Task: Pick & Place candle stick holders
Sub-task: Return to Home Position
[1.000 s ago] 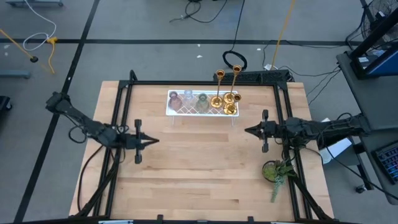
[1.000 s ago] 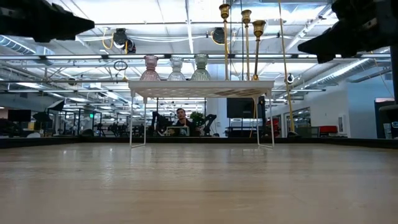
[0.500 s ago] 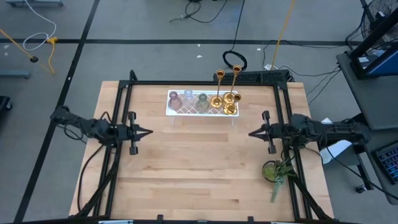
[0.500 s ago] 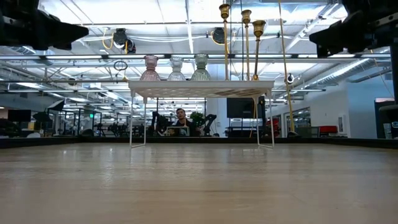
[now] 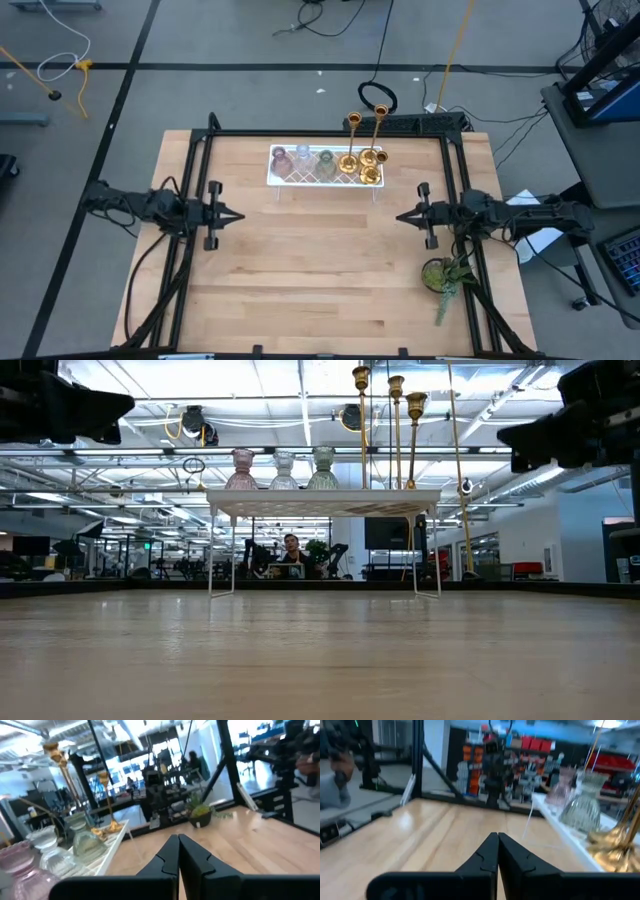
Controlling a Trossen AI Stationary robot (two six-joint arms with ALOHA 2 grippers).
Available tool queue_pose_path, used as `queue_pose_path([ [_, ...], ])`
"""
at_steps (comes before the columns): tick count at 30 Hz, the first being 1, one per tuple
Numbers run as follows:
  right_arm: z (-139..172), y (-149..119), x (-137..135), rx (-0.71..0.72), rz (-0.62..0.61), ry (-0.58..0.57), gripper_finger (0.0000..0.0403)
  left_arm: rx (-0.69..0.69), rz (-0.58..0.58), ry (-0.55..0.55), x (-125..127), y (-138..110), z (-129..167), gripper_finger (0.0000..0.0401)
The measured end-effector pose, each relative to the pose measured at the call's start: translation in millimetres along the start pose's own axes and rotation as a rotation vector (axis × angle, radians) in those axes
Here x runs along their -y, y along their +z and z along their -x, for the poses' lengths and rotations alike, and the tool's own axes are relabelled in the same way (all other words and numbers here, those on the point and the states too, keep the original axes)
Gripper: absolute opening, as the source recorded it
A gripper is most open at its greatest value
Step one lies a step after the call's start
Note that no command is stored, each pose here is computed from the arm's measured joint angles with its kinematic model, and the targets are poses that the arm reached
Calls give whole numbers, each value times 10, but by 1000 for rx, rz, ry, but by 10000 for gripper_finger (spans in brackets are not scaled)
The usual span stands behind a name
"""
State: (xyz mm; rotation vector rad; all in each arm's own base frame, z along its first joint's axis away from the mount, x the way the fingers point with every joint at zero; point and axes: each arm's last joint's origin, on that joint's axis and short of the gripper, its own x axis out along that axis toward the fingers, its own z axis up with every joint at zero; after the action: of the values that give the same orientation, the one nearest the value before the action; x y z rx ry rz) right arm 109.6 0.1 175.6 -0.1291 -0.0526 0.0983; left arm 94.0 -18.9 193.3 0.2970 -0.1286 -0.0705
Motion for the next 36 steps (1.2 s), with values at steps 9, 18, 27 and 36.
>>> queue_pose_path([
  [9,5,-9,-1,-3,-3,-2,0,29,25,15,12,-112,-19,12],
  [18,5,-25,-3,-19,18,-3,0,-47,83,73,2,-175,-20,29],
  [27,4,-27,-3,-20,16,-2,0,-51,81,73,3,-179,-20,42],
  [36,4,-27,-3,-20,15,-1,1,-51,81,74,3,-179,-20,42],
])
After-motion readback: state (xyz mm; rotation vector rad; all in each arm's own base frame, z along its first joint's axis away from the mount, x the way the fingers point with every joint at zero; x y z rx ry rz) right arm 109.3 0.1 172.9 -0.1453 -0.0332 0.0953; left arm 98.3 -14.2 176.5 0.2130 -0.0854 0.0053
